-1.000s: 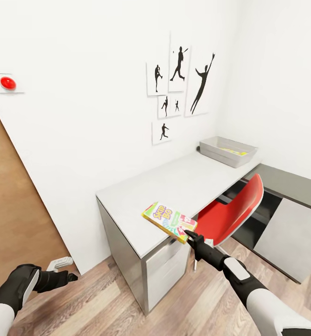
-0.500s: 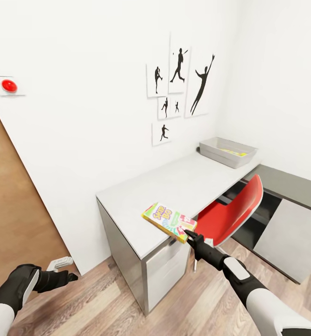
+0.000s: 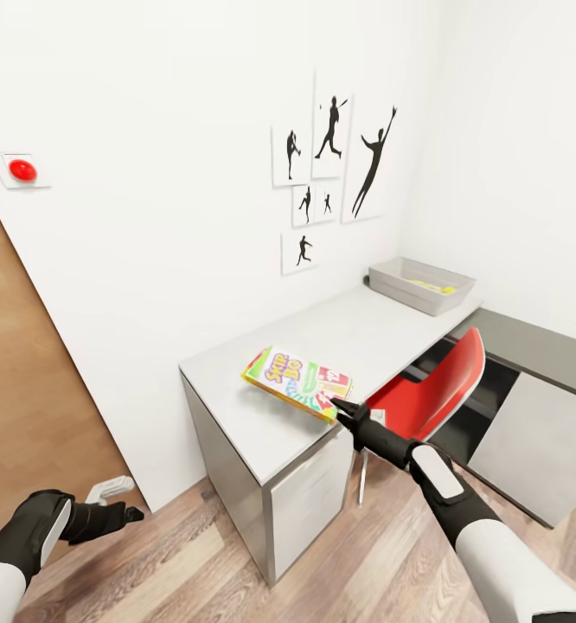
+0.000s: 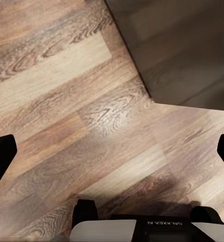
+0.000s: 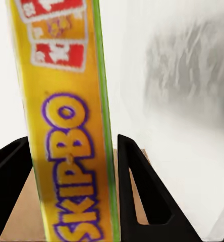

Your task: Put all the toys in the child's room - the three board games (two on the bed and one on the table), the two jigsaw puzzles on the table, and the tennis ball on the table - inside the toy box on the table in the child's room.

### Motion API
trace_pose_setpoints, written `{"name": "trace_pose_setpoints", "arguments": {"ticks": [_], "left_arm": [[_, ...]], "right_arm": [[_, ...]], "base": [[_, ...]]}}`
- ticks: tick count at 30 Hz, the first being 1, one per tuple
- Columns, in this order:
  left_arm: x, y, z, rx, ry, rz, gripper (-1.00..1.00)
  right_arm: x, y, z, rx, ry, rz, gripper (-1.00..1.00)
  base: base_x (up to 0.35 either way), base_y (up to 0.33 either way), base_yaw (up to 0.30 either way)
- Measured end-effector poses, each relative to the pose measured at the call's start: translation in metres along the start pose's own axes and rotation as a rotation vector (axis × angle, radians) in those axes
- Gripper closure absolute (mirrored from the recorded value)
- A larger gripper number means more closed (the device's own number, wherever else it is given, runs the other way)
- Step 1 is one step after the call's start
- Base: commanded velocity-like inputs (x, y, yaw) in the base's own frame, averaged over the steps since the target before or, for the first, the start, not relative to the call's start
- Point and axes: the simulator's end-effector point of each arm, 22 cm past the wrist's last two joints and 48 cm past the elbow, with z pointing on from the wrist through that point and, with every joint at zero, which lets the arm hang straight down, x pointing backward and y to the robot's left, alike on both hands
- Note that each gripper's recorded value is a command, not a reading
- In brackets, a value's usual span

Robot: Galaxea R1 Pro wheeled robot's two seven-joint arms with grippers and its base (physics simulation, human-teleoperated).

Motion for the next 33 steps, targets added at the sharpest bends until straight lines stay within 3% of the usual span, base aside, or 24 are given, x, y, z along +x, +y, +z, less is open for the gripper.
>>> {"name": "trace_pose_setpoints", "arguments": {"ticks": [7, 16, 33], "left_arm": [[0.002, -0.002, -0.009, 0.000, 0.019, -0.009, -1.00], [0.000, -0.005, -0.020, 0.000, 0.020, -0.010, -1.00], [-0.003, -0.008, -0.041, 0.002, 0.019, -0.010, -1.00]], "right_arm": [[0.007, 0.054, 0.002, -0.071, 0.045, -0.096, 1.00], [0.016, 0.066, -0.007, -0.094, 0.057, -0.096, 1.00], [0.017, 0.090, -0.013, -0.108, 0.053, -0.098, 1.00]], "base": [[0.000, 0.000, 0.000], [-0.131, 0.000, 0.000], [-0.005, 0.000, 0.000]]}}
